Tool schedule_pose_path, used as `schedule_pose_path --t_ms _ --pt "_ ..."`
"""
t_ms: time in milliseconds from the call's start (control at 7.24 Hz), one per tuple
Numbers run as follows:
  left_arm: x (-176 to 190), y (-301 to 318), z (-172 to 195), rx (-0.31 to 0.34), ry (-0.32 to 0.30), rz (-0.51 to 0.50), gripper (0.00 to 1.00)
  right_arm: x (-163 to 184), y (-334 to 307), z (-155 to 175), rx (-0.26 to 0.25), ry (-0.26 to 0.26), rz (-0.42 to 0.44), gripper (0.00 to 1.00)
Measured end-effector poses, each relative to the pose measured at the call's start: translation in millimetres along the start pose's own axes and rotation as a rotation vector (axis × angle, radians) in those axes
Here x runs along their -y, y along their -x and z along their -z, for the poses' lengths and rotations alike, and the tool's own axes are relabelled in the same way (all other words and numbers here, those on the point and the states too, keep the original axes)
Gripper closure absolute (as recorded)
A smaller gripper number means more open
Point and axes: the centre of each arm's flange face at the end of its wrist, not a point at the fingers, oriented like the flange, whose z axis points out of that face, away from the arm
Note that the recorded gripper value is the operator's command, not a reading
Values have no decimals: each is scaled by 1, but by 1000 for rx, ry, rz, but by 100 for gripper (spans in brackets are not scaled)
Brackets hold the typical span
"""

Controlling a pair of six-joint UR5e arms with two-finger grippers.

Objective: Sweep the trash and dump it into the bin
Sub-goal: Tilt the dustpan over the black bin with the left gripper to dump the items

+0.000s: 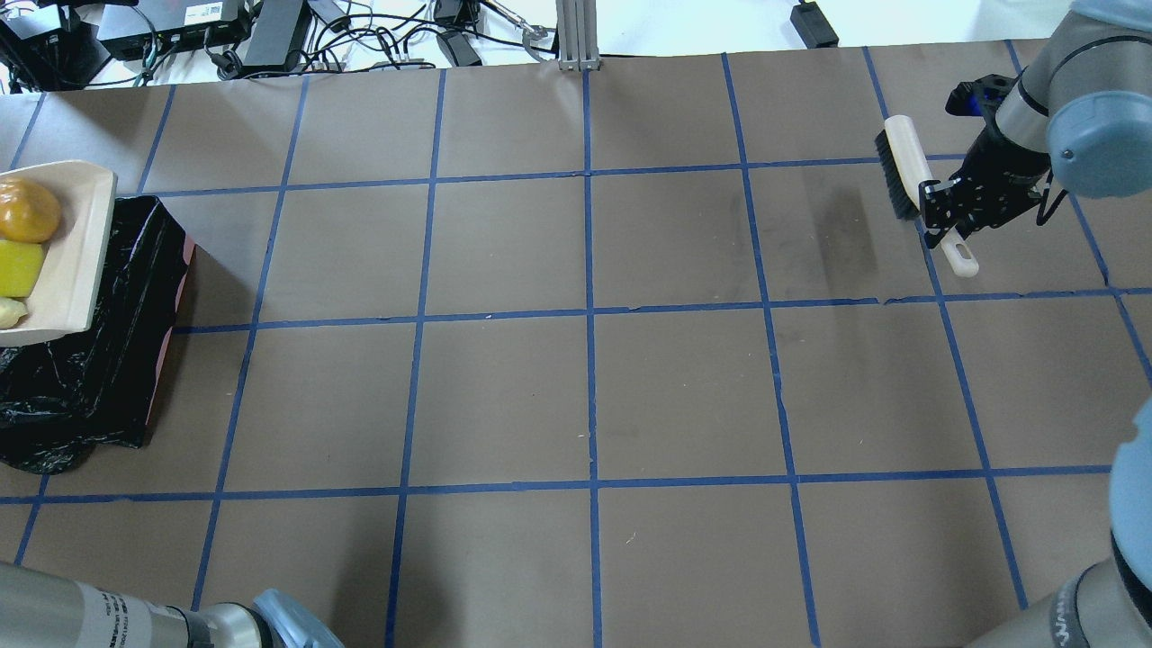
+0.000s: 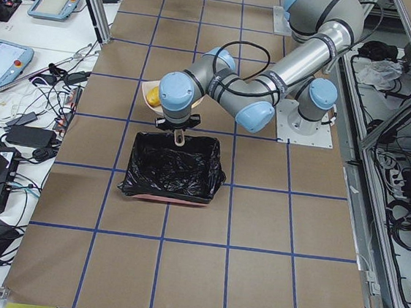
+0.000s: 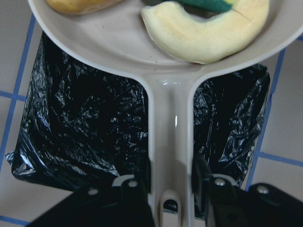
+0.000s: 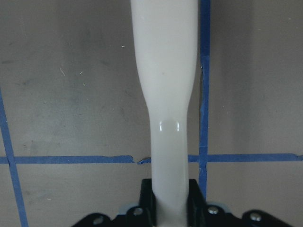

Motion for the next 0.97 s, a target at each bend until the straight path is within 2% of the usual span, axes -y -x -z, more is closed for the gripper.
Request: schedule_pose_path --t_ms 276,414,691,967 --pt "-31 -3 6 -10 135 -5 100 0 -17 -11 14 11 -12 100" --pt "-36 -4 12 -23 199 -8 100 -1 -21 -16 15 10 -18 100" --pt "-24 0 28 -71 356 -36 100 -4 -24 -24 1 -4 -21 97" --pt "-7 9 27 -127 443 -69 100 -6 -24 -30 0 2 -17 91"
